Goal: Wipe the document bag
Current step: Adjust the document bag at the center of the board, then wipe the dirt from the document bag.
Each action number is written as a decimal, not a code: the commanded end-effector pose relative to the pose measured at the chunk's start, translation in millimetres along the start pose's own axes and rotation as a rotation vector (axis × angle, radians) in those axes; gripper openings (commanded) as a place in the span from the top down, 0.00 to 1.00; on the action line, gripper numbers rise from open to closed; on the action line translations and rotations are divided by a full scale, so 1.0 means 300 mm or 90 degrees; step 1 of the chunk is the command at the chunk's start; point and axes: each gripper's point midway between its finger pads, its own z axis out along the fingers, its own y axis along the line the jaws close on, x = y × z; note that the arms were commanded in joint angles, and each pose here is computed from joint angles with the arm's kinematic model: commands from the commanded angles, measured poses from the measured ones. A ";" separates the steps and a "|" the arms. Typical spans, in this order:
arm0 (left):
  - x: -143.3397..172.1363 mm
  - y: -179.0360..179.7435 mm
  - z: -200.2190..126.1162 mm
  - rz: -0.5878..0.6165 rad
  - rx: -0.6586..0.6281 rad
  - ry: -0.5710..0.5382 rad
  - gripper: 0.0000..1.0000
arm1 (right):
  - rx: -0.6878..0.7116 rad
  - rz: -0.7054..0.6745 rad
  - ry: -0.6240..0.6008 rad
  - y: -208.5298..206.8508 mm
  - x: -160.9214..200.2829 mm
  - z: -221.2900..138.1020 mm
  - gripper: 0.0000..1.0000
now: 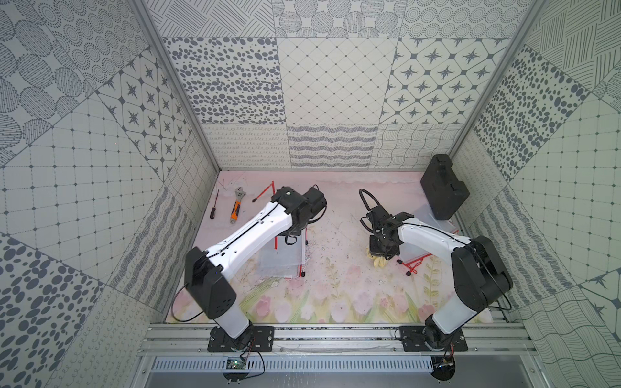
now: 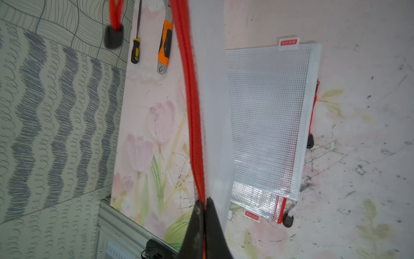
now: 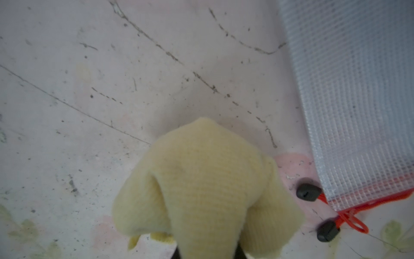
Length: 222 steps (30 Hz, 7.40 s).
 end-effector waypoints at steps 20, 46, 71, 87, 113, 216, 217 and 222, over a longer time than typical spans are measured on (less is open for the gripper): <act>0.047 -0.717 -0.133 0.141 0.422 0.008 0.01 | -0.019 0.034 -0.083 -0.117 0.002 -0.181 1.00; -0.039 -0.213 0.433 -0.471 0.895 0.115 0.43 | -0.148 -0.111 -0.049 0.338 -0.038 -0.183 1.00; 0.092 -0.251 0.454 -0.333 0.747 0.159 0.50 | -0.146 -0.127 -0.024 0.360 -0.003 -0.143 1.00; -0.108 -0.356 0.303 0.033 0.944 0.029 0.36 | -0.144 -0.145 -0.004 0.366 0.019 -0.135 1.00; 0.035 -0.446 0.426 0.219 0.827 0.156 0.61 | -0.121 -0.163 0.024 0.346 0.043 -0.103 1.00; 0.484 -0.656 0.303 -0.160 0.573 0.167 1.00 | -0.167 -0.100 0.062 0.517 -0.114 0.203 1.00; 0.483 -0.652 0.305 -0.161 0.570 0.166 1.00 | -0.152 -0.086 0.066 0.464 -0.120 0.216 1.00; 0.484 -0.632 0.320 -0.169 0.553 0.164 1.00 | -0.090 -0.015 0.062 0.215 -0.160 0.214 1.00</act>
